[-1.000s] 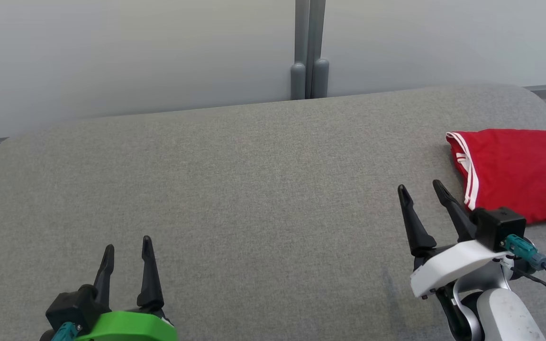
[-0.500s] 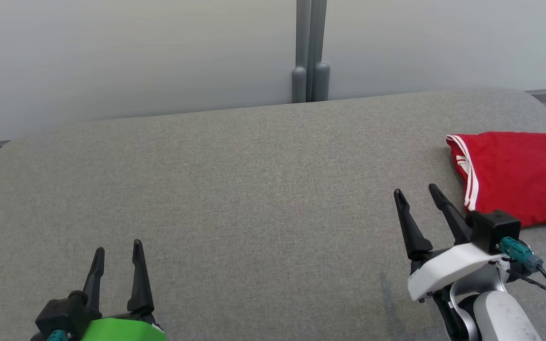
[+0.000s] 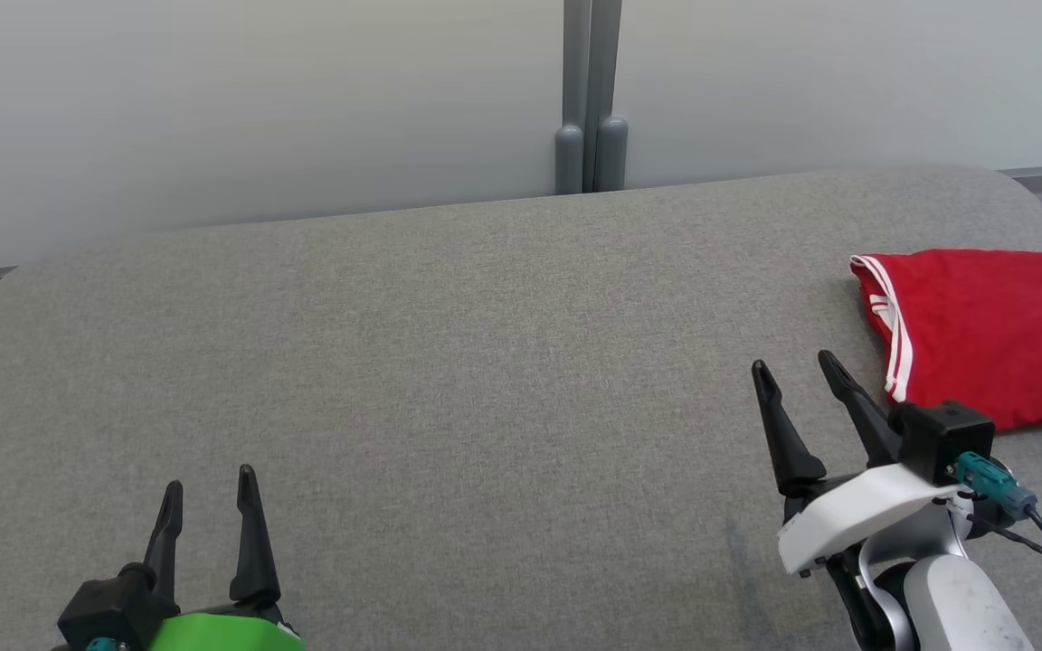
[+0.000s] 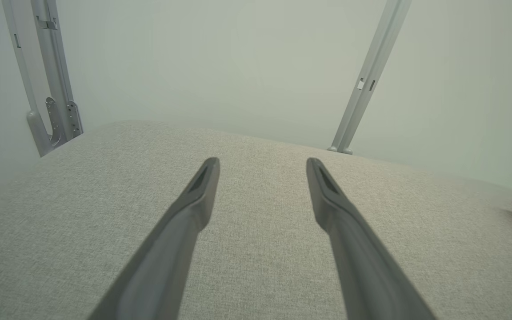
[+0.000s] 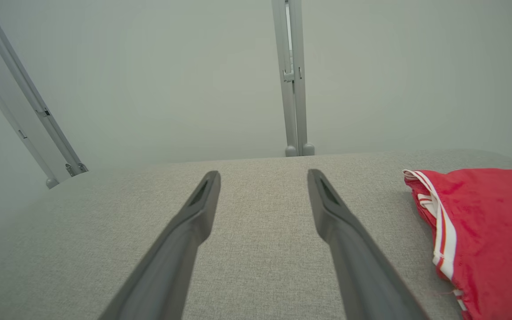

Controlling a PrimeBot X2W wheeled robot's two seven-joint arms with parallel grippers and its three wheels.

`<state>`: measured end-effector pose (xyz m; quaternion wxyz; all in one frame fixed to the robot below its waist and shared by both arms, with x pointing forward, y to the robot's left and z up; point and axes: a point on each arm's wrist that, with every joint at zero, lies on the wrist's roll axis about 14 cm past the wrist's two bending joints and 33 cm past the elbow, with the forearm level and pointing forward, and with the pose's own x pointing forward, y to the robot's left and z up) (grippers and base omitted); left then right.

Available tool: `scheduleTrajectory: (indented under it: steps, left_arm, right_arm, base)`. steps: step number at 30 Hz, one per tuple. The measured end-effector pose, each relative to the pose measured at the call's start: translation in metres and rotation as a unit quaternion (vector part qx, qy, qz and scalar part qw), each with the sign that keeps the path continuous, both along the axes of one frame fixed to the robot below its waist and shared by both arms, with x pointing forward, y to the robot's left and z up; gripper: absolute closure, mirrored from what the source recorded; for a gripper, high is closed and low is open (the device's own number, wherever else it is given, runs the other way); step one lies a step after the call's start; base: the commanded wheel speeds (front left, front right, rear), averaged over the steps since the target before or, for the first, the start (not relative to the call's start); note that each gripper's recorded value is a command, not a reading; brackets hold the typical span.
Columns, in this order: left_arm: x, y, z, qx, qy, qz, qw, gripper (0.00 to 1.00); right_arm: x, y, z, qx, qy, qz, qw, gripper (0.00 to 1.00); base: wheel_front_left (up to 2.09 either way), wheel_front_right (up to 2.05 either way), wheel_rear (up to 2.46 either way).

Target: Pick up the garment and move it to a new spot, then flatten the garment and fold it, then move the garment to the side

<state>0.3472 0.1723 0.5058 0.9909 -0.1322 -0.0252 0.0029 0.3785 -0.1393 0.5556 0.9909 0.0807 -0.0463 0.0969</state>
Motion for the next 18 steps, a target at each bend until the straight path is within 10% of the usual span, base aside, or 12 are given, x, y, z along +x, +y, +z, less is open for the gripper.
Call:
scheduleTrajectory:
  steps: [17, 18]
  left_arm:
    - [-0.0002, 0.0044, -0.0057, 0.018, 0.006, 0.004, 1.000, 0.00]
    - [-0.0008, 0.0040, -0.0090, 0.017, 0.012, 0.003, 1.000, 1.00]
  right_arm:
    - [0.0011, 0.0005, -0.0021, 0.004, 0.004, 0.001, 1.000, 0.00]
    - [0.0006, 0.0005, -0.0058, 0.004, 0.009, 0.001, 1.000, 1.00]
  base:
    - [0.00, 0.00, 0.00]
    - [0.00, 0.00, 0.00]
